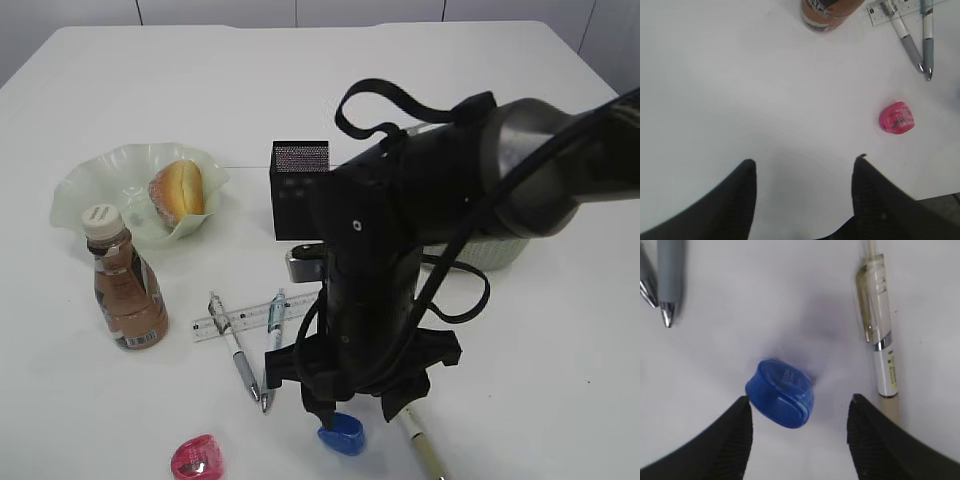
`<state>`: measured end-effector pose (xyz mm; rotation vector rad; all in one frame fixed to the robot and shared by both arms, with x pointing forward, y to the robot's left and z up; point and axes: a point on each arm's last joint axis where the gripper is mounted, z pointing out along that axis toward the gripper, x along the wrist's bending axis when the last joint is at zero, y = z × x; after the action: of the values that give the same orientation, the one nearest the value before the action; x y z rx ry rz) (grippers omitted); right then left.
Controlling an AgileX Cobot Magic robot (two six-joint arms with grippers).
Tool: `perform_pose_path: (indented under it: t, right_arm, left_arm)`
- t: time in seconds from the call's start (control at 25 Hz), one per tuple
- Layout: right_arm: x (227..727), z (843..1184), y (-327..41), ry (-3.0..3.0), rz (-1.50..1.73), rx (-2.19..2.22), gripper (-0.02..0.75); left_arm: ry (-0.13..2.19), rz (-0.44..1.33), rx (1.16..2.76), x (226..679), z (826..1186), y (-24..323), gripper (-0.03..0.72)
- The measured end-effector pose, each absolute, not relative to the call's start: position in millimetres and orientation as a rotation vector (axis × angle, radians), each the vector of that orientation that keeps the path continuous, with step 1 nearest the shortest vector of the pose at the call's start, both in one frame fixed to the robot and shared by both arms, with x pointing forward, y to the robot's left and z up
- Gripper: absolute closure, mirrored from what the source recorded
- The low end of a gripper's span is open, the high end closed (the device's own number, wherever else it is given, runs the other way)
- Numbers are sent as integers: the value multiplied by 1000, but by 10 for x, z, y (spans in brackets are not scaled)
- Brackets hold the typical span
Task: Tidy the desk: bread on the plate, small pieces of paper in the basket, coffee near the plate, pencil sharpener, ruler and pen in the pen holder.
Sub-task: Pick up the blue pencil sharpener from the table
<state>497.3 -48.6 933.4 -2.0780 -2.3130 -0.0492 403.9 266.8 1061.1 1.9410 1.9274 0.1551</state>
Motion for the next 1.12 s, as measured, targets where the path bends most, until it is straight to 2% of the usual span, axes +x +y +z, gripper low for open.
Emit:
perform_pose_path:
  t: [0.52,1.12]
  right_arm:
    - [4975,9295,-467,-2637,-62,-1634,298]
    - [4992,9114,-439,-2735,-11,-1422,298]
  left_arm:
    - [1927,150,1941,4037,10611,2665,244]
    - [1921,160,1933,4047,10615,2665,244]
